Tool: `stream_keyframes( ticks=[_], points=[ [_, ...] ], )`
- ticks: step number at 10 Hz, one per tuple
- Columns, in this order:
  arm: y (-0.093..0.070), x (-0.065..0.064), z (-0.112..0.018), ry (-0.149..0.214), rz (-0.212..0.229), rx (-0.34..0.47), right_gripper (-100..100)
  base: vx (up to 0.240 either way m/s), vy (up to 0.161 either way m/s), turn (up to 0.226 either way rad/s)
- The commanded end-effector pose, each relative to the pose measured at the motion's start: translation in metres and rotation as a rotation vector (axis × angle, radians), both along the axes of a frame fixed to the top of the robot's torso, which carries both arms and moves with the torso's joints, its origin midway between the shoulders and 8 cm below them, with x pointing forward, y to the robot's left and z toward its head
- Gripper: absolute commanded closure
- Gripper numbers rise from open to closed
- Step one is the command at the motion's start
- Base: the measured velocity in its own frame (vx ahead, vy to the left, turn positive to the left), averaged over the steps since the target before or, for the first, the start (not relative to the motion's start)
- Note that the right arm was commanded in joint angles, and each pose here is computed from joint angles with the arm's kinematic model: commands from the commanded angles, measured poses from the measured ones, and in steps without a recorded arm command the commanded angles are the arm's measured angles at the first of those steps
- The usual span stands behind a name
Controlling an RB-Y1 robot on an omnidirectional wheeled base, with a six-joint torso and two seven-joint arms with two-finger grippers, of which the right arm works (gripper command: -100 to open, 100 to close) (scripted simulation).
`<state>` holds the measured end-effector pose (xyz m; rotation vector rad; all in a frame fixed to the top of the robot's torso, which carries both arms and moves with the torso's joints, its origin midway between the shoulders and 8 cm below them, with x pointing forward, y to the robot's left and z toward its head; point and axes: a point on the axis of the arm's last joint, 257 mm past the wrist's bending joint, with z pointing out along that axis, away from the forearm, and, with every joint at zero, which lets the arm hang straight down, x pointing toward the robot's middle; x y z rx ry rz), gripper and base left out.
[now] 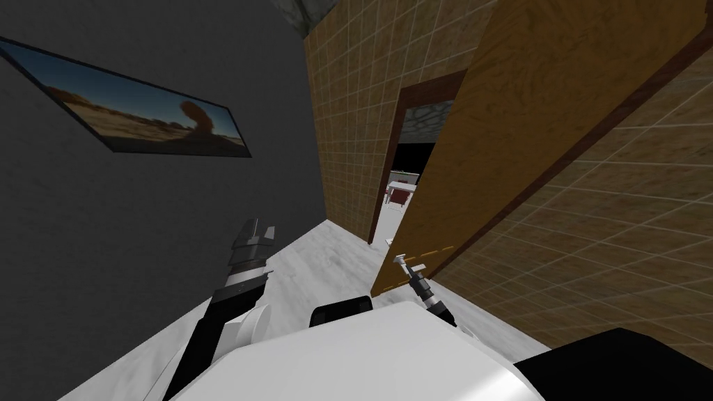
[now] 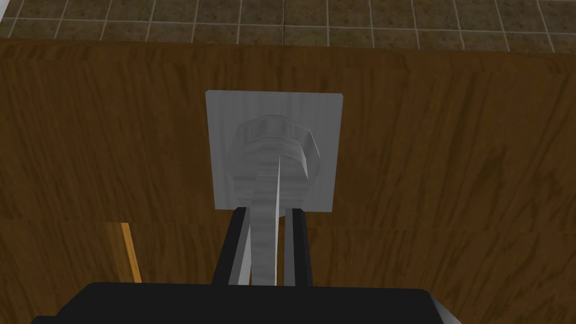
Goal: Pull the door open
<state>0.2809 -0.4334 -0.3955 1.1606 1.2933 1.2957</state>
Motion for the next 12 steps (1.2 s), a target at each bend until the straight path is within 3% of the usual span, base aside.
stream_keyframes(
  ticks=[1, 3, 12],
  points=[
    [-0.0061, 0.0006, 0.0028, -0.004, -0.007, -0.006, 100, -0.168, -0.052, 0.118],
    [-0.0005, 0.0001, -0.0012, 0.003, 0.0, 0.001, 100, -0.082, -0.031, 0.079],
    [-0.0051, 0.0009, 0.0019, -0.003, -0.002, -0.004, 100, -0.196, -0.072, 0.16]
  ],
)
